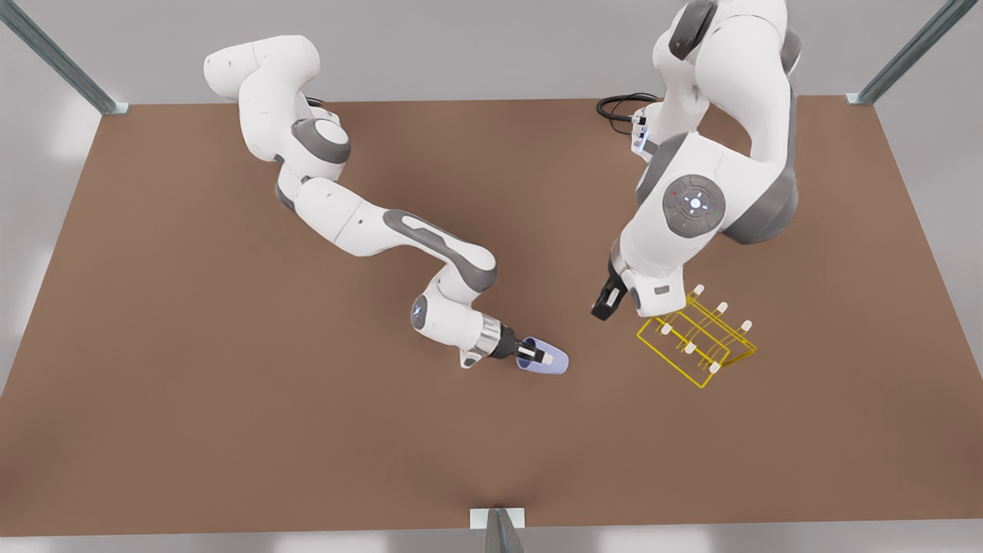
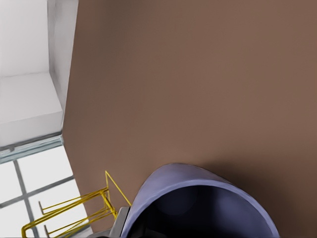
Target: Place the cup on the cup holder
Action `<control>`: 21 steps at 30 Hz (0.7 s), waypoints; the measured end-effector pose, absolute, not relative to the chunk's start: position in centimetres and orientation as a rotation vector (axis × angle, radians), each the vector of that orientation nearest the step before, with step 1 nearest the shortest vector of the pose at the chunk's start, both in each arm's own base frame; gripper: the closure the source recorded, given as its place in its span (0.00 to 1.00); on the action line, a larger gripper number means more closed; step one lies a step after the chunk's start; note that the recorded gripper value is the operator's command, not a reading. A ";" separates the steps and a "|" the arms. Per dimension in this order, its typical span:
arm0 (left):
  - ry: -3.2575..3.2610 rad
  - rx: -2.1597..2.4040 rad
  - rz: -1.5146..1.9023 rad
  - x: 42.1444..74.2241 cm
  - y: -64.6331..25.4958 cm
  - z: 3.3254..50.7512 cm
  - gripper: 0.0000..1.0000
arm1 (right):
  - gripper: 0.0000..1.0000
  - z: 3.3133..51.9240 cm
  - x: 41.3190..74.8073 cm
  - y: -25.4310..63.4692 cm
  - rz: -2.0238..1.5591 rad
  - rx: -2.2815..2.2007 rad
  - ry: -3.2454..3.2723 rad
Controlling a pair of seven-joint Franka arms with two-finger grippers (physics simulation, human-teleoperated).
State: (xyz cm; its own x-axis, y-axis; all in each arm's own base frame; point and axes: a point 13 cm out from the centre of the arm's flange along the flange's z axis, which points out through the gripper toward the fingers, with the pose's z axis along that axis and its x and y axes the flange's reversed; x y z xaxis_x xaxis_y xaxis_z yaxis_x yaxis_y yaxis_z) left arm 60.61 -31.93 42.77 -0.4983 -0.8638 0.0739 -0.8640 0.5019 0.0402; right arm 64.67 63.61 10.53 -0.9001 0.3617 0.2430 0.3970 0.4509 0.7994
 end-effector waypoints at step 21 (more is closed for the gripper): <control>-2.163 2.301 0.010 63.3 -41.5 28.9 0.00 | 0.00 10.3 68.6 55.6 -1.471 -0.754 -2.614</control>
